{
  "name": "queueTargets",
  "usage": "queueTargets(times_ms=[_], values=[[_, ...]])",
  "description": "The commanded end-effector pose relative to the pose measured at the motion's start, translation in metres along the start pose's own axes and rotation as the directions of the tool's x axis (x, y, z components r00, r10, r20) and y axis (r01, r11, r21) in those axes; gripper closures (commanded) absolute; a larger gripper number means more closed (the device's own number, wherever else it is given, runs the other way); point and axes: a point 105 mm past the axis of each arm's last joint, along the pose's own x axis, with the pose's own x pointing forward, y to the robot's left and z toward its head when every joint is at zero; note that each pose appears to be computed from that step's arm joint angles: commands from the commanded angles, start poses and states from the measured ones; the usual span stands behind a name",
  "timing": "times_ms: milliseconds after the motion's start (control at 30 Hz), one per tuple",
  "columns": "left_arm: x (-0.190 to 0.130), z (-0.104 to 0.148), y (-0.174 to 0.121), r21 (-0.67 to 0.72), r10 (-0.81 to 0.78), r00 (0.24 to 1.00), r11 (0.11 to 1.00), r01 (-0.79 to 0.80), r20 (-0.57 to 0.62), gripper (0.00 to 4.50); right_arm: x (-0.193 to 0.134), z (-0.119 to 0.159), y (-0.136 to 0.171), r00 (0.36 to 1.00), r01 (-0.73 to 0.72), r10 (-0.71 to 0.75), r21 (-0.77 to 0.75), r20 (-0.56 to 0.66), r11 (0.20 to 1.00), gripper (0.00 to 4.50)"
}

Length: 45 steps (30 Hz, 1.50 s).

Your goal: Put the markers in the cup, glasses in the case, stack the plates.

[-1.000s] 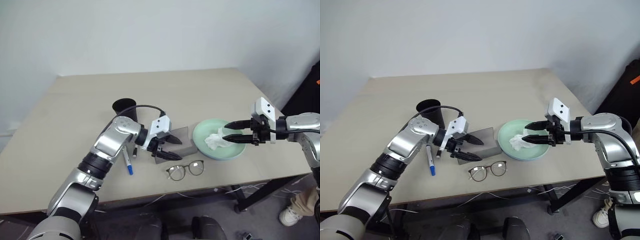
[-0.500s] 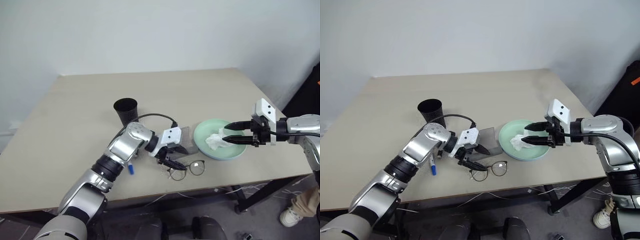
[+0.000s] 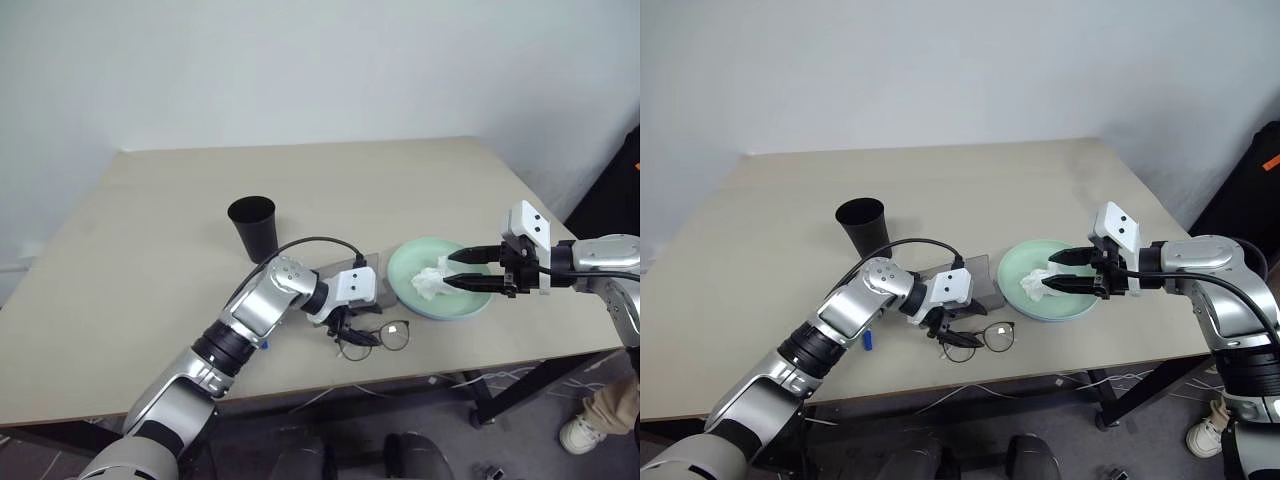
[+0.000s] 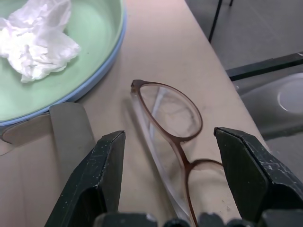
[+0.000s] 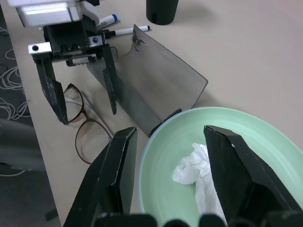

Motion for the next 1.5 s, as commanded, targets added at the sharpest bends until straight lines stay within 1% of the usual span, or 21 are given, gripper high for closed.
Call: queueTargets(times_ms=[33, 167, 267, 300, 333, 400, 500, 567, 600, 633, 867, 1033, 1133, 1233, 1333, 1500], values=[[0.002, 0.004, 0.002, 0.027, 0.032, 0.999, 0.999, -0.031, -0.006, 1.34, -0.005, 0.015, -0.003, 0.999, 0.025, -0.024, -0.044, 0.043, 0.999, 2.09], [0.005, 0.007, 0.002, 0.022, 0.044, 0.999, 0.999, -0.043, -0.007, 1.34, -0.003, 0.015, -0.003, 0.999, 0.026, -0.024, -0.042, 0.045, 0.999, 2.09], [0.006, 0.002, 0.001, 0.009, 0.040, 0.999, 0.999, -0.040, -0.036, 1.34, -0.003, 0.015, -0.003, 0.999, 0.028, -0.026, -0.042, 0.046, 0.999, 2.09], [0.006, 0.002, 0.001, 0.013, 0.044, 0.998, 0.999, -0.043, -0.041, 1.73, -0.003, 0.014, -0.003, 0.999, 0.028, -0.026, -0.042, 0.046, 0.999, 2.04], [0.006, 0.001, 0.001, 0.016, 0.047, 0.998, 0.999, -0.047, -0.042, 1.93, -0.003, 0.014, -0.004, 0.999, 0.028, -0.027, -0.043, 0.046, 0.999, 2.04], [0.005, 0.001, 0.000, 0.015, 0.041, 0.998, 0.999, -0.041, -0.047, 2.54, -0.003, 0.014, -0.004, 0.999, 0.031, -0.029, -0.042, 0.045, 0.999, 2.04], [0.004, -0.001, -0.002, 0.018, 0.036, 0.998, 0.999, -0.035, -0.058, 3.68, -0.003, 0.014, -0.005, 0.998, 0.035, -0.034, -0.045, 0.044, 0.998, 2.04], [0.003, -0.001, -0.002, 0.021, 0.036, 0.997, 0.999, -0.035, -0.063, 4.27, -0.002, 0.013, -0.005, 0.998, 0.039, -0.037, -0.046, 0.042, 0.998, 2.04], [0.003, -0.001, -0.002, 0.022, 0.033, 0.997, 0.999, -0.032, -0.065, 4.42, -0.002, 0.013, -0.005, 0.998, 0.037, -0.036, -0.046, 0.042, 0.998, 2.04], [0.003, 0.000, -0.003, 0.024, 0.031, 0.997, 0.999, -0.030, -0.066, 4.49, -0.002, 0.013, -0.005, 0.999, 0.036, -0.034, -0.045, 0.042, 0.998, 2.04], [-0.002, 0.012, -0.003, 0.028, 0.011, 0.999, 1.000, -0.010, -0.034, 4.49, -0.003, 0.013, -0.006, 0.999, 0.033, -0.031, -0.044, 0.041, 0.998, 2.04], [-0.013, 0.035, 0.000, -0.019, -0.018, 0.997, 1.000, 0.019, 0.073, 4.49, -0.003, 0.013, -0.006, 0.999, 0.029, -0.028, -0.046, 0.039, 0.998, 2.04], [-0.022, 0.044, 0.005, -0.050, -0.022, 0.993, 0.998, 0.028, 0.116, 4.49, -0.002, 0.013, -0.007, 0.999, 0.026, -0.024, -0.048, 0.038, 0.999, 2.04], [-0.032, 0.052, 0.014, -0.089, -0.010, 0.987, 0.996, 0.024, 0.162, 4.49, -0.001, 0.013, -0.008, 0.999, 0.025, -0.023, -0.049, 0.037, 0.999, 2.04], [-0.043, 0.056, 0.025, -0.116, 0.012, 0.983, 0.993, 0.010, 0.184, 4.49, -0.001, 0.013, -0.008, 0.999, 0.023, -0.022, -0.049, 0.036, 0.999, 2.04], [-0.055, 0.045, 0.051, -0.116, 0.083, 0.987, 0.991, -0.067, 0.140, 4.49, 0.001, 0.014, -0.010, 0.999, 0.019, -0.017, -0.052, 0.038, 0.998, 2.04]])
